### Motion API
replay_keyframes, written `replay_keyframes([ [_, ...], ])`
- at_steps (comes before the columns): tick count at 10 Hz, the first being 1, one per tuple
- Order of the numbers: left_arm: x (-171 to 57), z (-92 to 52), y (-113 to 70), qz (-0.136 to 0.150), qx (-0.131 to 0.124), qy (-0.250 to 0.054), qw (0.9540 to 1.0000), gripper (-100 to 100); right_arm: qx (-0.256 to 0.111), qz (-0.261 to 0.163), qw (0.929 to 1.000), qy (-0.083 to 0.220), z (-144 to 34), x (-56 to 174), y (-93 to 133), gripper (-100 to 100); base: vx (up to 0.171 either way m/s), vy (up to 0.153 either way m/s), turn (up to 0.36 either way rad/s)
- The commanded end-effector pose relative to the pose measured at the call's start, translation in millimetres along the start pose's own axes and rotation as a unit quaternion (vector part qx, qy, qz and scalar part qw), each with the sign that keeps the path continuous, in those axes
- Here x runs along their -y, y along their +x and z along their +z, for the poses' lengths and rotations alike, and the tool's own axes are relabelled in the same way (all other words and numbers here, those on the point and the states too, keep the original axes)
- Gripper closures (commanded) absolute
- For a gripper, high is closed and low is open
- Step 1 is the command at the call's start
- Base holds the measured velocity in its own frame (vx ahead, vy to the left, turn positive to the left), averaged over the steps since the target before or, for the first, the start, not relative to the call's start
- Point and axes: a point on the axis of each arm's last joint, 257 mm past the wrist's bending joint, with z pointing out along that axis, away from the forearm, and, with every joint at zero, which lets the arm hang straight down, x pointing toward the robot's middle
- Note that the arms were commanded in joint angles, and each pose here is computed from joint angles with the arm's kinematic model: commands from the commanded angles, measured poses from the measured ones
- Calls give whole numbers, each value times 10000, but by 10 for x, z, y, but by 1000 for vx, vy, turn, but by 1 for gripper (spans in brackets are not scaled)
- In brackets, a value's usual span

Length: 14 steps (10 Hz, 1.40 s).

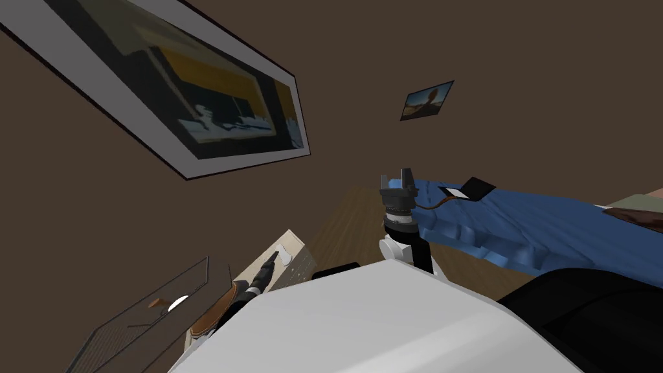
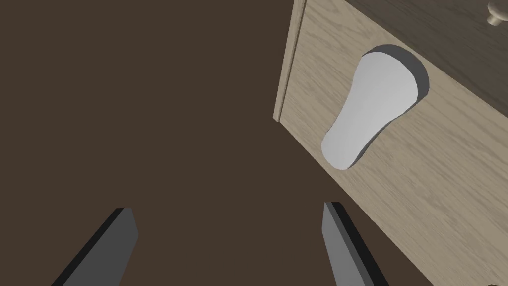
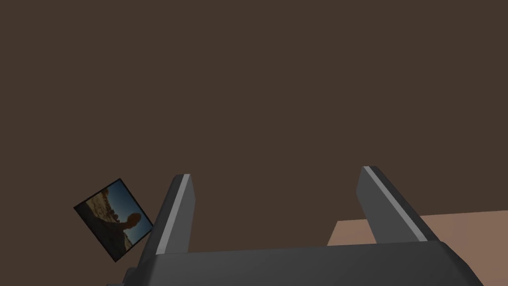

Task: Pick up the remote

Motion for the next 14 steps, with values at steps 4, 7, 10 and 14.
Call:
replay_keyframes([
  [4, -1272, -380, 107, 21, -241, -1442, 9893, -100, 0, -1, 10000, 0, 0, 0, 0, 0, 135, -13, -241],
  [7, -1906, -726, 170, 25, -376, -2160, 9757, -100, 0, -1, 10000, 0, 0, 0, -1, 0, 135, 6, -211],
  [10, -2445, -1119, 228, 33, -508, -2784, 9591, -100, 0, -1, 10000, 0, 0, 0, -1, 0, 139, 14, -217],
  [14, -2879, -1519, 276, 50, -632, -3305, 9417, -100, 0, -1, 10000, 0, 0, 0, 0, 0, 131, 24, -164],
])
